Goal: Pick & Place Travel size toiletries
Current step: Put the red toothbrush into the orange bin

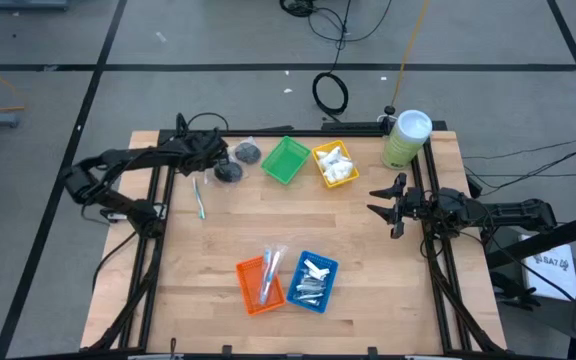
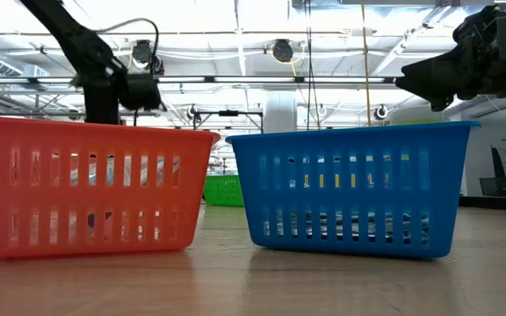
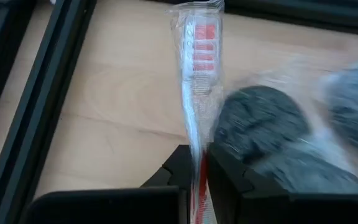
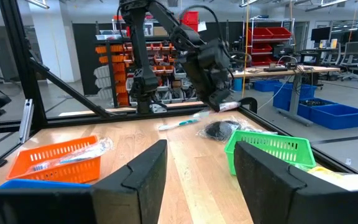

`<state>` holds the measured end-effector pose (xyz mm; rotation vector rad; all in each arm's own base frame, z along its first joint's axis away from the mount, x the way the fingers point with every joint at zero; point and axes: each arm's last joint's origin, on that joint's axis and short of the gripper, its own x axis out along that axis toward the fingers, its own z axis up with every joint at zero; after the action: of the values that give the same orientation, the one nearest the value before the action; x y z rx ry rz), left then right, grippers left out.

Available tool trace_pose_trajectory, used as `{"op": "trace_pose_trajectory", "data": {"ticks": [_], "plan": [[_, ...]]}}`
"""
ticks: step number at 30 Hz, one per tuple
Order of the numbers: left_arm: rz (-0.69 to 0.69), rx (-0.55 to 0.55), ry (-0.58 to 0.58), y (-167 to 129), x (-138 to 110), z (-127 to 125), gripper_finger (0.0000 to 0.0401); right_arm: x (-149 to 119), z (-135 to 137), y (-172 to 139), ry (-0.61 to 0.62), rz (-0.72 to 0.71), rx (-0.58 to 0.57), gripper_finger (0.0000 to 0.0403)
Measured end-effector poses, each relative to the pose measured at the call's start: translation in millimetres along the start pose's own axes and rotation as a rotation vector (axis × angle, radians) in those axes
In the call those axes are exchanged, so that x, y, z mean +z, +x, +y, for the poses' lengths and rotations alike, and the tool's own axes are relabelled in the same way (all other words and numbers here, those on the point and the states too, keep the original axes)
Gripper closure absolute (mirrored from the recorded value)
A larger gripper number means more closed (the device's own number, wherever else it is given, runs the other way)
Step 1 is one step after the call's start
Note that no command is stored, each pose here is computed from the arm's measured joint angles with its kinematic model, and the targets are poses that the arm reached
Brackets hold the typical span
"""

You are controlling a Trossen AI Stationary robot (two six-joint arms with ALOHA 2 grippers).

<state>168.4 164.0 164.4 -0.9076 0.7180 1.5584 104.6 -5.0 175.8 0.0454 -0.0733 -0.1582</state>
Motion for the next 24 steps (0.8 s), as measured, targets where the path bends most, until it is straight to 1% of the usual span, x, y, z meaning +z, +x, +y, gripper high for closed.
{"op": "trace_pose_trajectory", "data": {"ticks": [5, 8, 10, 13, 16, 19, 21, 24], "plan": [[-0.038, -0.109, 0.056, -32, -11, -4, 0.0393, 0, 0, 0, 0.000, 0.000, 0.000, 0.0226], [-0.075, -0.207, 0.080, -56, -26, -10, 0.0387, 0, 0, 0, 0.000, 0.000, 0.000, 0.0225], [-0.118, -0.271, 0.088, -73, -41, -15, 0.0383, 0, 0, 0, 0.000, 0.000, 0.000, 0.0226], [-0.182, -0.372, 0.104, -98, -73, -20, 0.0390, 0, 0, 0, 0.000, -0.001, 0.000, 0.0229], [-0.240, -0.499, 0.099, -123, -110, -20, 0.0394, 0, 0, 0, 0.000, 0.000, 0.000, 0.0228], [-0.293, -0.674, 0.070, -147, -147, -21, 0.0389, 0, 0, 0, 0.000, 0.000, 0.000, 0.0225], [-0.327, -0.787, 0.059, -161, -170, -21, 0.0393, 0, 0, 0, 0.000, 0.000, 0.000, 0.0225], [-0.385, -0.926, 0.029, -179, -197, -24, 0.0395, 0, 0, 0, 0.000, 0.000, 0.000, 0.0228]]}}
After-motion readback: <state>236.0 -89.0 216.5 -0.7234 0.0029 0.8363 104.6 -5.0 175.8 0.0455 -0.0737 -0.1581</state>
